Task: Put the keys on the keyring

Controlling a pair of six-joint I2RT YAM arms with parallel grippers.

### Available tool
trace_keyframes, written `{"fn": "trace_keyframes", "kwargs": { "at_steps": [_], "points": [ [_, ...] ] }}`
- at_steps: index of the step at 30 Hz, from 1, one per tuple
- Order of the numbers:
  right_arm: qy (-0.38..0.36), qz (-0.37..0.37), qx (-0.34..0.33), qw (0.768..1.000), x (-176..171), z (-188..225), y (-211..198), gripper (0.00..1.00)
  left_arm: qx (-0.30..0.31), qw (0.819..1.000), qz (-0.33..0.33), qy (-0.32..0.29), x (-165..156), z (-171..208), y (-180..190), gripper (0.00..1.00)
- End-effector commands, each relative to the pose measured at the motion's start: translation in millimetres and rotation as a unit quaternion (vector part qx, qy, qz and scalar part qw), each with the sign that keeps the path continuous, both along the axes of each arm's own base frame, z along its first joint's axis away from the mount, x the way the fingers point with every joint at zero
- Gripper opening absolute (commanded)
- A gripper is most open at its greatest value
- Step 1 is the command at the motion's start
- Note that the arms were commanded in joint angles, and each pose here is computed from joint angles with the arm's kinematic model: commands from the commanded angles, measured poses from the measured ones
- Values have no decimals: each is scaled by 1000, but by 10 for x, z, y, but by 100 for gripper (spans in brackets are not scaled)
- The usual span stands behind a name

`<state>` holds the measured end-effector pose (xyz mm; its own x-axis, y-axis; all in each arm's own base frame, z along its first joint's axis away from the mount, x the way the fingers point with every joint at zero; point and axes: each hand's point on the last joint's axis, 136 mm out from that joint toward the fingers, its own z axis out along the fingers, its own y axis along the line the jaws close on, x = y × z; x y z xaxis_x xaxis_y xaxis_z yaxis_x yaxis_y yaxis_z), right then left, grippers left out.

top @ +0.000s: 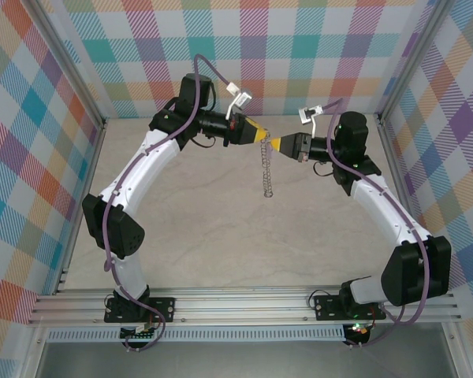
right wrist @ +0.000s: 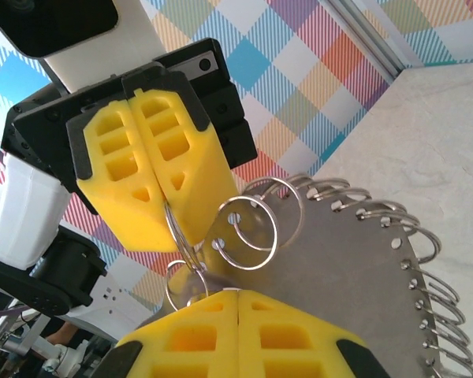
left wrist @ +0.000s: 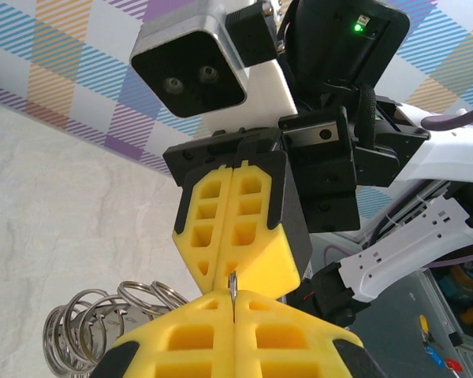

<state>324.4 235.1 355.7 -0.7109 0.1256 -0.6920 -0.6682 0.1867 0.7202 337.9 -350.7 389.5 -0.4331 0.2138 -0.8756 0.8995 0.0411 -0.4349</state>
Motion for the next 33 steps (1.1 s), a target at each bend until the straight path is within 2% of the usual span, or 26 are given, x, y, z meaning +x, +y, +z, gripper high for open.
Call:
{"fn": "trace_keyframes", "kwargs": {
  "at_steps": [1, 17, 25, 33],
  "points": [
    [-25, 16, 11, 1000, -83, 107, 28, 0, -29, 999, -8, -43, -179, 323, 31, 0],
    [-25, 24, 11, 999, -102, 132, 142, 0, -37, 998, 11, -48, -160, 321, 48, 0],
    [-20, -12, 2, 1000, -112, 43, -87, 23, -39, 998, 10, -49, -178, 340, 56, 0],
    [-28, -14, 27, 999, -103, 176, -120, 37, -40, 998, 8, -51, -207, 361, 69, 0]
  ]
}}
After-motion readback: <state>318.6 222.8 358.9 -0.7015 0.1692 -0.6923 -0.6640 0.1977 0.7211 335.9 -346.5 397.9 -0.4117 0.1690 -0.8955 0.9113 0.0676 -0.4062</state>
